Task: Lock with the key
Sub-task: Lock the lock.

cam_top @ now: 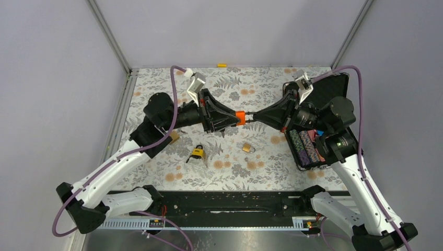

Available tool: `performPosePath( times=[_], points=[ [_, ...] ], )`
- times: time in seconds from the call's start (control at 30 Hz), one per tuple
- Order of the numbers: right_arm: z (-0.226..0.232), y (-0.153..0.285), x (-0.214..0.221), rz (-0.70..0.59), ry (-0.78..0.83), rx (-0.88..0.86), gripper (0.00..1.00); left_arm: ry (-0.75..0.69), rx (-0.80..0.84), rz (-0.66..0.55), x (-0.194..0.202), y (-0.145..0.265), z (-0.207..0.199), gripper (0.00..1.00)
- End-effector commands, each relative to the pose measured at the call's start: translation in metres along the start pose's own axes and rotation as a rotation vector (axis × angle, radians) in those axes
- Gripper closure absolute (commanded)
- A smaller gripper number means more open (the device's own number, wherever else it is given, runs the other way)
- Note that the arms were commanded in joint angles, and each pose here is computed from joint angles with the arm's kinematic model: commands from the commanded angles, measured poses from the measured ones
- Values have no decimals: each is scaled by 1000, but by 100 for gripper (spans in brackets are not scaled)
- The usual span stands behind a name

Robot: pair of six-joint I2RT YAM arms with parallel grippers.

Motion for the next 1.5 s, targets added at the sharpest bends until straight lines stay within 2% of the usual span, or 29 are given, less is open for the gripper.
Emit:
performPosePath(
  times=[0.0,0.17,0.47,0.67,0.77,0.9,0.93,1.0,1.07,1.17,1.23,1.37,1.47],
  points=[
    [4,-1,-10,-52,85,-7,100,35,112,-5,-15,-16,-17,100],
    [4,-2,-7,-50,93,5,100,66,133,-8,-19,-24,-16,100],
    [18,-25,10,-7,21,-102,100,83,125,-28,-21,-37,-5,100],
    [26,-43,11,-3,-11,-146,100,91,171,-24,-35,-50,-19,100],
    [23,-41,6,-28,-10,-88,100,82,151,-19,-33,-48,-17,100],
    [14,-30,-2,-63,21,84,100,65,67,-45,-24,-33,-4,100],
    [10,-26,-4,-69,28,135,100,64,48,-49,-21,-28,0,96],
    [4,-18,-7,-74,34,232,100,57,20,-71,-20,-17,3,71],
    [0,-11,-9,-70,35,306,100,44,16,-100,-20,-4,3,41],
    [3,0,-12,-45,77,338,100,24,7,-157,-29,20,-1,10],
    [9,8,-16,-42,114,338,100,-15,13,-170,-33,36,-8,1],
    [25,14,-24,-37,155,277,100,-86,-19,-129,-26,51,-13,1],
    [37,15,-26,-29,173,200,100,-108,-2,-40,-13,52,-12,1]
  ],
)
Point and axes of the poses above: each gripper's point midway between its finger pads, its own y axis back along the fingers, its own z axis along the line the jaws close on, x = y × z, the point moved 5 cm from there along y, back along the fingers, and after that the axes turned 14 degrees about y, right-handed, at the moved point
